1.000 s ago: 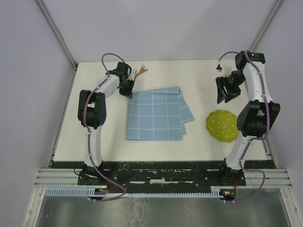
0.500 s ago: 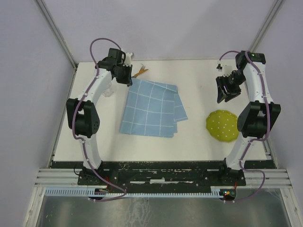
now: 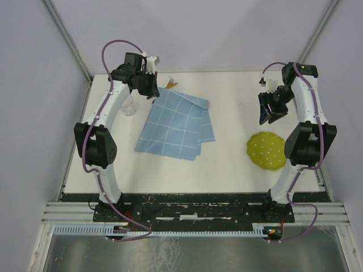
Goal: Set the dinner table for one person
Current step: Adjust the napkin at the center of the board.
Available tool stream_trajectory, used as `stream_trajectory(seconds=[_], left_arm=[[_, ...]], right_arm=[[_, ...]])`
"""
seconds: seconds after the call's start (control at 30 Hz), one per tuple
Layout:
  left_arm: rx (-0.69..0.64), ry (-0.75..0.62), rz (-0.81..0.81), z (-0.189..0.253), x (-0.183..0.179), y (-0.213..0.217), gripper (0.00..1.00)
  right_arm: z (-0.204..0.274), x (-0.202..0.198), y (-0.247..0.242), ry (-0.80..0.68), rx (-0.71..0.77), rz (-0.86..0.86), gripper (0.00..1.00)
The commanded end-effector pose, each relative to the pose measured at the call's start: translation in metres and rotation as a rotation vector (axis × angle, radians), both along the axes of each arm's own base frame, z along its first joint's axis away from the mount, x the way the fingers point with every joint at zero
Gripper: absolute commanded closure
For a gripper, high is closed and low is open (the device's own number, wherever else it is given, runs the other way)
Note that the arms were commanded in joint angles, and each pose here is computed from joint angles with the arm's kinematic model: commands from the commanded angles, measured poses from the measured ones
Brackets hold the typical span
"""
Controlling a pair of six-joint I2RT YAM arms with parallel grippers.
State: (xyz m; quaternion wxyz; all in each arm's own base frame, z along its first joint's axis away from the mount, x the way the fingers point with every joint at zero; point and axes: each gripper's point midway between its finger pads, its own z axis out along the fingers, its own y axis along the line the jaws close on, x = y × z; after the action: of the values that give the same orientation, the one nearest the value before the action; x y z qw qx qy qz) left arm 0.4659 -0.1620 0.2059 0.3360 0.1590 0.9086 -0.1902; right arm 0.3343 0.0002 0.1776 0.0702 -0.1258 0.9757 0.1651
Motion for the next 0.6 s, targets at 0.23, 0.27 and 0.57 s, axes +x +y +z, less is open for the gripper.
stream_trajectory(seconds=[0.23, 0.27, 0.57], left_arm=[[-0.094, -0.093, -0.018, 0.055, 0.002, -0.011, 0.97], [-0.099, -0.092, -0.021, 0.055, 0.002, -0.012, 0.97], [-0.199, -0.098, -0.131, 0.074, -0.01, -0.032, 0.97]], right_arm=[[0.01, -0.009, 0.004, -0.033, 0.019, 0.005, 0.44], [0.01, -0.007, 0.006, -0.035, 0.03, 0.004, 0.44], [0.024, 0.027, 0.053, -0.121, 0.007, 0.134, 0.41]])
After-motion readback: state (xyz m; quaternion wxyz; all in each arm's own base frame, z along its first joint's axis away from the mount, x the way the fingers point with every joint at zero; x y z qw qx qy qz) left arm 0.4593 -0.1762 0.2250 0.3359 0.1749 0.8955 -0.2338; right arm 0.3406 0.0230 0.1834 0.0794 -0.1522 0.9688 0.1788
